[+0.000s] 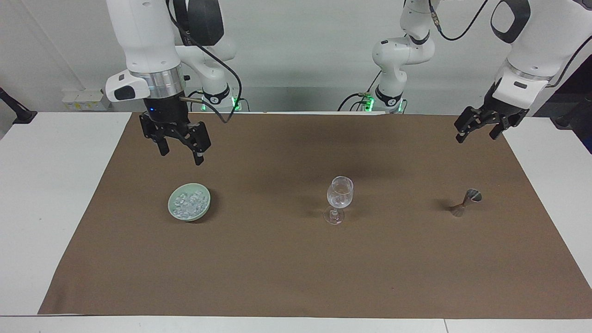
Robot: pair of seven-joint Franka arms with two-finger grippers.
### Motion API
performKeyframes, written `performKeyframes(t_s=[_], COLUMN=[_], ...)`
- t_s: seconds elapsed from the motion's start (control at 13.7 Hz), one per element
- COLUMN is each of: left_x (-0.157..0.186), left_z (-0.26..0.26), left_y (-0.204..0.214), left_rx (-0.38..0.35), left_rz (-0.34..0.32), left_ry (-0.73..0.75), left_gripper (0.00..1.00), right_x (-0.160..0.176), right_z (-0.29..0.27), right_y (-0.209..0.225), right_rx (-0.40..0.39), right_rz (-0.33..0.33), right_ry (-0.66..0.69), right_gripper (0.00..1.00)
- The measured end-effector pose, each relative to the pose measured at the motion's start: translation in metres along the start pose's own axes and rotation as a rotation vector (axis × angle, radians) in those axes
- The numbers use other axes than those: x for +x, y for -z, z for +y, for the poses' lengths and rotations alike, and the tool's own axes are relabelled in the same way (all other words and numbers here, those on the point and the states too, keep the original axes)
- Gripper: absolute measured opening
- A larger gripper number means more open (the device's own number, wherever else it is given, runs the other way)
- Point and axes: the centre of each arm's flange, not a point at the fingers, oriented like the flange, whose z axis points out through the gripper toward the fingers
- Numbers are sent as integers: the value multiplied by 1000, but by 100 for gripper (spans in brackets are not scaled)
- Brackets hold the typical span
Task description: Pour wine and add ice with both arms
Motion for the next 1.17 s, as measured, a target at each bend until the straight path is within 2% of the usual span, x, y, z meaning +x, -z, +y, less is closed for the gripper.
performKeyframes(t_s=[0.29,0.44,1.17], left_x=[0,0,0], left_z=[0,0,0], left_y=[-1,-1,-1], left_rx=[0,0,0], left_rz=[-1,-2,-2], left_ry=[0,0,0], left_gripper=[100,100,100], right_x=[-2,-3,-33], right_z=[37,55,137], right_y=[7,11,-7], right_rx=[-46,-55,-18], right_rz=[-65,-78,-164], right_ry=[59,78,163], right_gripper=[100,100,100])
